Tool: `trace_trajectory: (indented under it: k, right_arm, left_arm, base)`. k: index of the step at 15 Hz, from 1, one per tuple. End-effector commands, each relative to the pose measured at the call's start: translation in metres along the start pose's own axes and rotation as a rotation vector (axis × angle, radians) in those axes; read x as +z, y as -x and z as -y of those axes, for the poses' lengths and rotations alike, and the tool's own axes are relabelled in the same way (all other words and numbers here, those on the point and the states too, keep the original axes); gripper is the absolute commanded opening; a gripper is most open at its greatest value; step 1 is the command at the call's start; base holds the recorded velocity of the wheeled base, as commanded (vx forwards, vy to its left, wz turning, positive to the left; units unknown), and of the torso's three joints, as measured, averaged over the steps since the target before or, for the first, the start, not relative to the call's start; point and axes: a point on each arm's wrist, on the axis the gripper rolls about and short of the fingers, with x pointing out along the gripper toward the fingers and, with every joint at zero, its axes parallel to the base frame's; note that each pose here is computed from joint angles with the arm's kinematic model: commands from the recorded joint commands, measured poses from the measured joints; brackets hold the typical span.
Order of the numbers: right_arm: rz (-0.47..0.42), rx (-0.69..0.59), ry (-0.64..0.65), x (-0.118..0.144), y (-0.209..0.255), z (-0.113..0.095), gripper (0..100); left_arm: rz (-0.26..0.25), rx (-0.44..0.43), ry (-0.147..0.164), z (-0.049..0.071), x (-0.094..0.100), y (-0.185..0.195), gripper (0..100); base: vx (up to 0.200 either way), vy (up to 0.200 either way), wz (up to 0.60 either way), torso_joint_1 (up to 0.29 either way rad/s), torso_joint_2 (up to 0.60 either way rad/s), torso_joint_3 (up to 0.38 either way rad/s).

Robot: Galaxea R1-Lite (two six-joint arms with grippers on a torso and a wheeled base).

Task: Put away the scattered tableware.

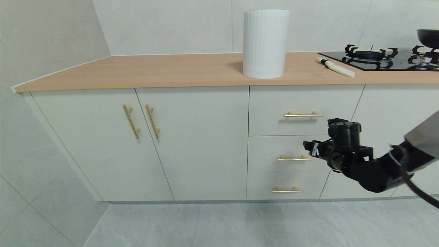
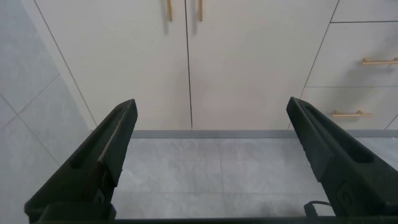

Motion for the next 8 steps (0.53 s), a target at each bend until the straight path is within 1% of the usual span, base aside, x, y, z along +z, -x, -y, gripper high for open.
trace_trajectory:
  k: [1,3,4,5,6,7,8]
  right_arm:
    - [0.107,0.053,0.019,0.039,0.103,0.021,100]
    - [0.159,0.056,0.082,0.045,0.157,0.044,100]
    - [0.169,0.057,0.096,0.046,0.172,0.05,100]
    - [0.187,0.059,0.106,0.048,0.209,0.067,100]
    - [0.197,0.057,0.102,0.05,0.237,0.079,100]
    - [0.198,0.046,0.099,0.05,0.26,0.091,100]
    - [0.202,0.04,0.096,0.05,0.272,0.097,100]
  left_arm:
    - [0.0,0.0,0.001,0.0,0.0,0.0,100]
    - [0.0,0.0,0.001,0.0,0.0,0.0,100]
    - [0.0,0.0,0.001,0.0,0.0,0.0,100]
    - [0.0,0.0,0.001,0.0,0.0,0.0,100]
    - [0.0,0.0,0.001,0.0,0.0,0.0,100]
    - [0.0,0.0,0.001,0.0,0.0,0.0,100]
    - [0.0,0.0,0.001,0.0,0.0,0.0,100]
  base:
    - [0.0,0.0,0.0,0.0,0.0,0.0]
    - [0.0,0.0,0.0,0.0,0.0,0.0]
    - [0.0,0.0,0.0,0.0,0.0,0.0]
    - [0.0,0.0,0.0,0.0,0.0,0.0]
    - [0.0,0.0,0.0,0.0,0.0,0.0]
    - [0.0,0.0,0.0,0.0,0.0,0.0]
    - [0.0,0.0,0.0,0.0,0.0,0.0]
